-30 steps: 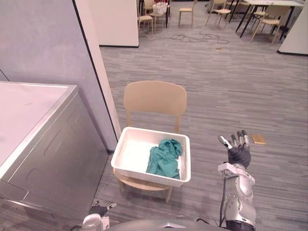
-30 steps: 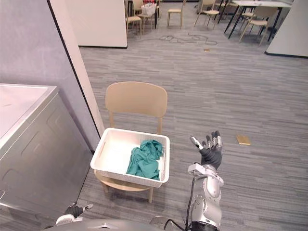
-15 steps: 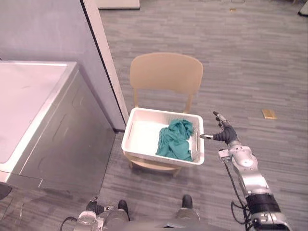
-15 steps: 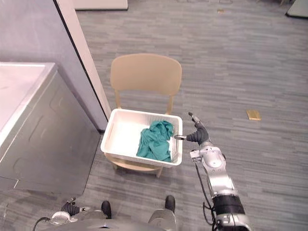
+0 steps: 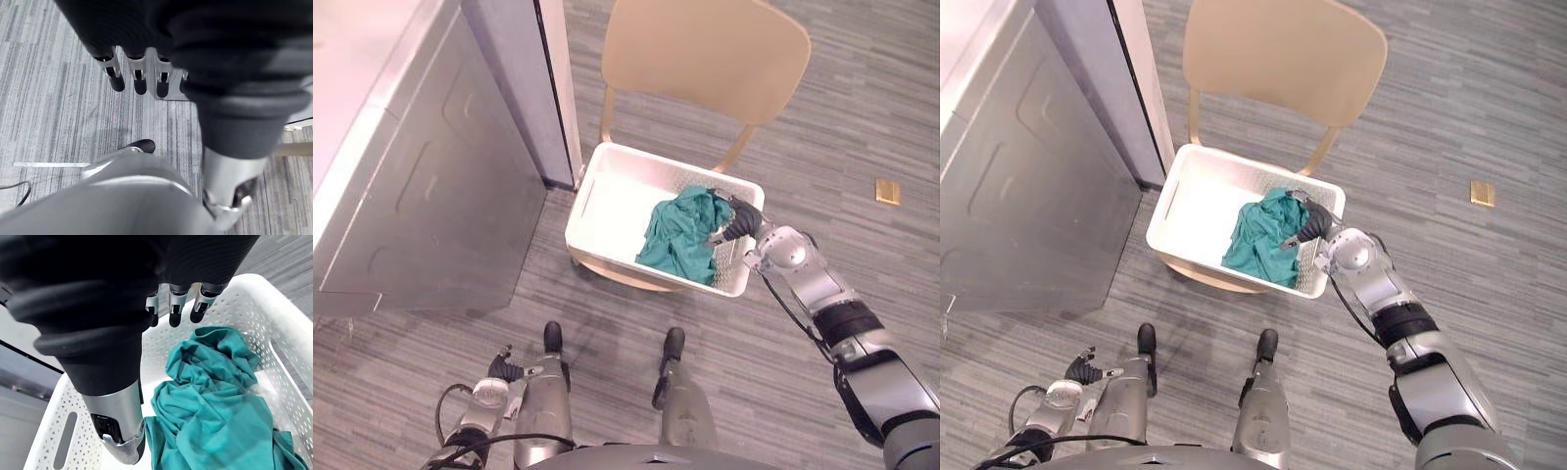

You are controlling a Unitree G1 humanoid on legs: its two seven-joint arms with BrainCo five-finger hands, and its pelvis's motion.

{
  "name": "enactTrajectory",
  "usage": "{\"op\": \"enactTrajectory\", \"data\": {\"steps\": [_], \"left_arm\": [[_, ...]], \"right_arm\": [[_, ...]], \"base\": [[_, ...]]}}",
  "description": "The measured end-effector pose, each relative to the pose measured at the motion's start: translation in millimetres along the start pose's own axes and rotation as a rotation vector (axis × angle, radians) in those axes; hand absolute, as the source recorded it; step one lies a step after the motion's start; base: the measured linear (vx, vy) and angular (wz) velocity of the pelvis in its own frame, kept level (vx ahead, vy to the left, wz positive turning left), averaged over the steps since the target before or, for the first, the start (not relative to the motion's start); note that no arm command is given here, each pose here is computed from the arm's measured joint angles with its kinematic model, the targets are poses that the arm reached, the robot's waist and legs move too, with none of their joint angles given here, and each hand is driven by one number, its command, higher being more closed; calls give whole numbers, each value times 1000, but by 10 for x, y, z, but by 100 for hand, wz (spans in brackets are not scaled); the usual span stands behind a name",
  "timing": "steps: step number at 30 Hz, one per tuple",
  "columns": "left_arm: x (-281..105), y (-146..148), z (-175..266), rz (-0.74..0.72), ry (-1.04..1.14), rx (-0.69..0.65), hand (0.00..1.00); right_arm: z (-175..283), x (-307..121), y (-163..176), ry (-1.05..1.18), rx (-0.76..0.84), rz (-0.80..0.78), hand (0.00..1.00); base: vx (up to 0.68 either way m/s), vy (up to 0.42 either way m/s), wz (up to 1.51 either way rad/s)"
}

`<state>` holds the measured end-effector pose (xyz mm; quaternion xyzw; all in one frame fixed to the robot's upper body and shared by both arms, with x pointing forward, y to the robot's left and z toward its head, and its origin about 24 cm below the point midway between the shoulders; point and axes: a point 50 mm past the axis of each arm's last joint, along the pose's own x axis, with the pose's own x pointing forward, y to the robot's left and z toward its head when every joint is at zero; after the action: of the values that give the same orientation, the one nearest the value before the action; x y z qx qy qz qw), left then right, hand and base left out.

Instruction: Pick up the laundry basket with both hands and put the clothes into the washing machine.

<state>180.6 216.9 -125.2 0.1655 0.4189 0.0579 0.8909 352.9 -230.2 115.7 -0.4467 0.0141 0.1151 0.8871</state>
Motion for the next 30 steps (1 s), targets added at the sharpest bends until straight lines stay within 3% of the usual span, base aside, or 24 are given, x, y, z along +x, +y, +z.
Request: {"op": "enactTrajectory", "data": {"steps": [10, 22, 30], "left_arm": [[50, 74, 190, 54, -40, -66, 0], [83, 108, 479, 93, -123, -160, 0], [79, 55, 506, 92, -122, -239, 0]], "right_arm": [[-221, 61, -200, 150, -30, -80, 0], [-474, -2, -713, 333, 72, -340, 0], [-437, 45, -724, 347, 123, -397, 0]], "base": [[-30, -1, 4], [-14, 8, 0], [2, -1, 2]]}}
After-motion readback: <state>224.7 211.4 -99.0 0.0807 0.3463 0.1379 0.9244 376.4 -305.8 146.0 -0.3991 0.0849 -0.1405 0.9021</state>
